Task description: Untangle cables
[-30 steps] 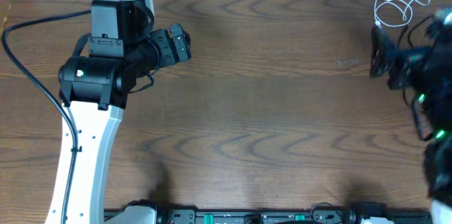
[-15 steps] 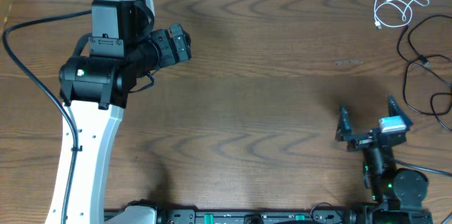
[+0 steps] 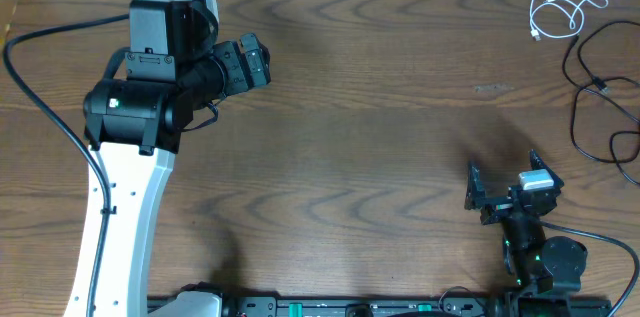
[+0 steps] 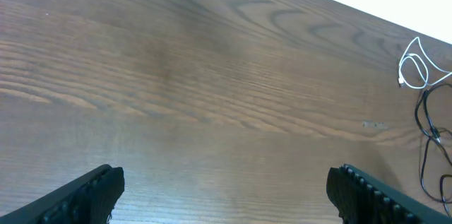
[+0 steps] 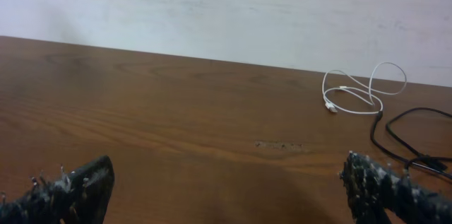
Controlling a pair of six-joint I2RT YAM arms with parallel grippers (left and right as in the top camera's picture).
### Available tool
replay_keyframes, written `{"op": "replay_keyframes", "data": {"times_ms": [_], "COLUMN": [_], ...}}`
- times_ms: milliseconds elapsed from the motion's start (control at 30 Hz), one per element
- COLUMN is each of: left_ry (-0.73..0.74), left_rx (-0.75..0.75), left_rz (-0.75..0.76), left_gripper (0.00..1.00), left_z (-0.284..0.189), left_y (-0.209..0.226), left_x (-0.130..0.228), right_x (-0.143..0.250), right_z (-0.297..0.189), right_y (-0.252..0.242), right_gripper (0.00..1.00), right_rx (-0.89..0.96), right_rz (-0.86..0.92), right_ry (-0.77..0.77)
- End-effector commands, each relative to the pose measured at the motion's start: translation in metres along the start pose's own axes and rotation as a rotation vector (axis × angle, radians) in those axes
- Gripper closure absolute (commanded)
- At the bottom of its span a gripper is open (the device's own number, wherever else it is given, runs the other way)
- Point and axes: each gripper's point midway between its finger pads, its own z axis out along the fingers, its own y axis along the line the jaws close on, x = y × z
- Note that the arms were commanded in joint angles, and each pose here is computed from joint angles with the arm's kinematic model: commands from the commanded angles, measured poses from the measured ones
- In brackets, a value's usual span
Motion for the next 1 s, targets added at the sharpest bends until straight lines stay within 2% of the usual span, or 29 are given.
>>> {"op": "replay_keyframes", "data": {"times_ms": [0,667,900,967], "left_ry": [-0.003,-0.004,-0.125,-0.22], "left_rx": [-0.006,-0.025,-0.091,-0.086], "left_rz": [0.002,0.005,0.008,0.029], "left_gripper": [0.04,0.04,0.04,0.04], "left_z": [0.0,-0.005,-0.043,-0.053], "left_y": [0.002,0.005,0.028,0.041], "left_x": [-0.002,0.001,0.015,0.02], "right_x": [0.001,0.001,0.001,0.001], "right_z": [0.0,0.0,0.0,0.0], "right_y": [0.001,0.001,0.001,0.001], "right_gripper": [0.01,0.01,0.01,0.01], "right_rx": [-0.005,-0.005,-0.005,-0.005], "right_rz": [0.014,0.014,0.014,0.014], "right_ry": [0.003,0.003,0.004,0.004]}}
